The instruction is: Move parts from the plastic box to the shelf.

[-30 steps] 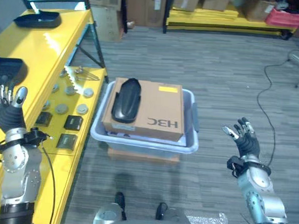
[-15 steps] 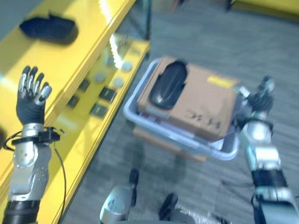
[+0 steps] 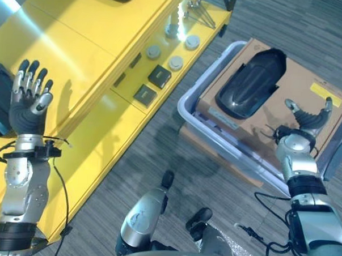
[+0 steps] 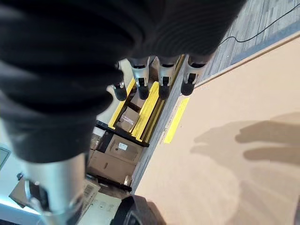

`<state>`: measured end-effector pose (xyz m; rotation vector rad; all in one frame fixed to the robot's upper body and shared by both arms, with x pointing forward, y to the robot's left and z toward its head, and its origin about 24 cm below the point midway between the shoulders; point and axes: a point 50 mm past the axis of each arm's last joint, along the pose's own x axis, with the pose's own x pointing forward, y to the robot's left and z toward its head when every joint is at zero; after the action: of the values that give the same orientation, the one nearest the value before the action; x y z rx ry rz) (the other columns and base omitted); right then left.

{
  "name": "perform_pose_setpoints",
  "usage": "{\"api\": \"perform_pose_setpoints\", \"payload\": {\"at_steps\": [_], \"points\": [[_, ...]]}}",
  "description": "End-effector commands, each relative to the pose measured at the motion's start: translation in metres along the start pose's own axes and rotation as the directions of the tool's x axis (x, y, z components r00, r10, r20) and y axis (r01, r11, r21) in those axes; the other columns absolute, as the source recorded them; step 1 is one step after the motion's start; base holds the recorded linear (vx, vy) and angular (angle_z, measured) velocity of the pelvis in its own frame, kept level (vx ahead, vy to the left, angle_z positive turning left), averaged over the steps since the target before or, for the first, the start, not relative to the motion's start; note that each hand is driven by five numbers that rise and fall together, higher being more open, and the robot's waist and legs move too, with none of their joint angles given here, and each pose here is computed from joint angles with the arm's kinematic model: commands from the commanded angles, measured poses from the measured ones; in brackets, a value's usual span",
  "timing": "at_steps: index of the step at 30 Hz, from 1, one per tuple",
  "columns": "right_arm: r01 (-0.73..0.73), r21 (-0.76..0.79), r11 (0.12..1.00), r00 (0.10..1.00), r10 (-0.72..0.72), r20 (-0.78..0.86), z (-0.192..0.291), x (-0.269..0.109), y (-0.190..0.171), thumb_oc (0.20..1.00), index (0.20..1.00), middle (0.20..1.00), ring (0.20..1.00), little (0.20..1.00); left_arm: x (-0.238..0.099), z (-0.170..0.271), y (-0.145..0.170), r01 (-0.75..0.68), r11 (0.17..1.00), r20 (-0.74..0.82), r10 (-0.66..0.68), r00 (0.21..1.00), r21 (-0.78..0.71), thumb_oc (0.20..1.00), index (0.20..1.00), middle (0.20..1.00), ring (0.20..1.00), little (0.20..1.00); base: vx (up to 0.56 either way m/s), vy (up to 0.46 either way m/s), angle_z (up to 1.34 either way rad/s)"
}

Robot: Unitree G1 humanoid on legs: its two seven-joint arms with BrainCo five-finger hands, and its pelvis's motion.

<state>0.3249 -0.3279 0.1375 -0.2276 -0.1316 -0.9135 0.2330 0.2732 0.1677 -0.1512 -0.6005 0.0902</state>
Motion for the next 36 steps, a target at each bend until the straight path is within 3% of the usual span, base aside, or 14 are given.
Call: {"api": "perform_pose_setpoints", "payload": {"at_steps": [1, 18, 36], "points": [[0.015, 0.019, 1.0, 0.992, -0.017, 0.125, 0.027, 0.007, -0.001, 1.0, 1.0, 1.0, 1.0, 1.0, 0.003, 0.029, -0.004, 0.056, 0.998, 0.155, -0.056, 0.986, 0.003, 1.0, 1.0, 1.0, 1.0, 1.0, 0.02, 0.051, 0.09], [0.06, -0.048, 0.997, 0.997, -0.058, 0.048, 0.02, 0.012, 0.013, 1.0, 1.0, 1.0, 1.0, 1.0, 0.001, 0.028, 0.0, 0.07, 0.997, 0.155, -0.066, 0.986, -0.02, 1.0, 1.0, 1.0, 1.0, 1.0, 0.0, 0.036, 0.06], [0.122, -0.177, 0.977, 0.991, -0.13, -0.035, -0.002, 0.023, -0.008, 1.0, 1.0, 1.0, 1.0, 1.0, -0.008, 0.027, 0.011, 0.047, 0.999, 0.148, -0.044, 0.988, -0.019, 1.0, 1.0, 1.0, 1.0, 1.0, 0.0, 0.036, 0.05]]}}
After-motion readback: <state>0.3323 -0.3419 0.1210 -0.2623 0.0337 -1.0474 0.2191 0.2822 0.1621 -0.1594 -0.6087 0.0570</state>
